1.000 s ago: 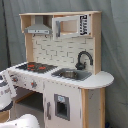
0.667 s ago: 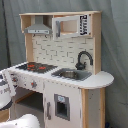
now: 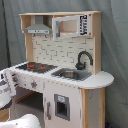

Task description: Play with the kitchen

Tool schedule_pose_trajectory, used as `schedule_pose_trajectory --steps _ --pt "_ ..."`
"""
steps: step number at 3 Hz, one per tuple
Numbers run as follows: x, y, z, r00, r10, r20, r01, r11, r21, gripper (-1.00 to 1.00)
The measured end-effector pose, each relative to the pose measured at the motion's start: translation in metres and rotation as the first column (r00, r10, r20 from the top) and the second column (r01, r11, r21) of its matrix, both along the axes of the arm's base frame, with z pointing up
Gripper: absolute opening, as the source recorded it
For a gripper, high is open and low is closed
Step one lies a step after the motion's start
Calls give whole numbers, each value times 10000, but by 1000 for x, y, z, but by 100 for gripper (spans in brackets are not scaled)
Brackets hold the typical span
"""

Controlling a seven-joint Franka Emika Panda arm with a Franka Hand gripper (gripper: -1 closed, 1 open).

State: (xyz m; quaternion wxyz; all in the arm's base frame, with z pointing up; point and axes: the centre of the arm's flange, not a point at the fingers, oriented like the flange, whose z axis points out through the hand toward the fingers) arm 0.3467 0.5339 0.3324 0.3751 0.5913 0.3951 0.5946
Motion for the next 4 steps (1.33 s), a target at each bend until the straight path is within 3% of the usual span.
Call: schedule_pose_trajectory --steps 1,2,3,4 --pt "0 1 2 10000 -11 48 16 9954 -956 -100" --pt "0 1 2 10000 -9 85 26 9781 -2083 -100" --pt "0 2 2 9999 -36 128 73 9515 -3075 -100" --pt "0 3 2 9998 -87 178 151 9157 -4017 -100"
